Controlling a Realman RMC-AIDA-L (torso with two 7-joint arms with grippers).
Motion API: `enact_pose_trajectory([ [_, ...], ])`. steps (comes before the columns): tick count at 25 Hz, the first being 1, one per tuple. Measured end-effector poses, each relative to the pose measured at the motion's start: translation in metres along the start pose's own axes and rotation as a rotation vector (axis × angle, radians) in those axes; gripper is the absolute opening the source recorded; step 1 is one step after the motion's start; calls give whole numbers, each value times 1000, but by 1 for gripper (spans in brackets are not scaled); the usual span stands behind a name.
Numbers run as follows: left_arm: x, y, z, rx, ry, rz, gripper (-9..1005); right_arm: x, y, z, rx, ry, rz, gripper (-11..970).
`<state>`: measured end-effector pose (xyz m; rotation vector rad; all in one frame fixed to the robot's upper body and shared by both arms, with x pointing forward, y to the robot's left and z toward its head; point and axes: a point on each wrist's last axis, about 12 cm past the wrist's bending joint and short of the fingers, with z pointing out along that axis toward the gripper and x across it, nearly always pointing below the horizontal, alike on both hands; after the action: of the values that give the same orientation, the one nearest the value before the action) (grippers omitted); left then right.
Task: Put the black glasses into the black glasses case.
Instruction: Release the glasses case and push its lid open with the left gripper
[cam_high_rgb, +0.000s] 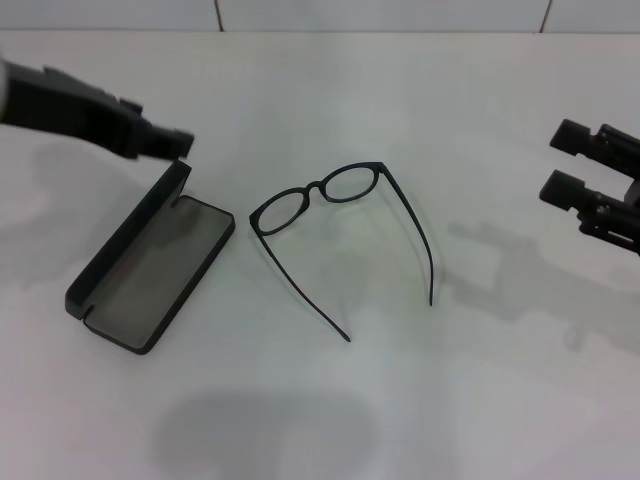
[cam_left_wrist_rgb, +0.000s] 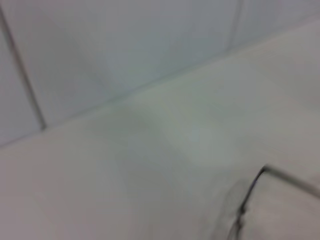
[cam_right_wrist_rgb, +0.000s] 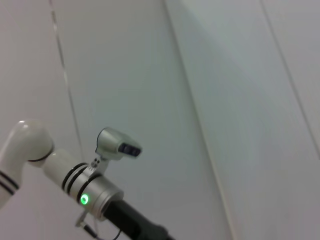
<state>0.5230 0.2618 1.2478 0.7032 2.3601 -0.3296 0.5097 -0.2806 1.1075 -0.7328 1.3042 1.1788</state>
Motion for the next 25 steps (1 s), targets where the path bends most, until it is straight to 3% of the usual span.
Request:
enact_pose_trajectory([
  [5, 4, -6, 33, -149, 145, 22, 656, 1, -3, -1, 26, 4, -2, 693],
  [10, 13, 1, 61, -155, 248, -2, 636, 1, -7, 1, 48, 15, -5, 693],
  [25, 26, 11, 83, -158, 388, -61, 576, 3, -12, 1, 91, 35, -5, 691],
])
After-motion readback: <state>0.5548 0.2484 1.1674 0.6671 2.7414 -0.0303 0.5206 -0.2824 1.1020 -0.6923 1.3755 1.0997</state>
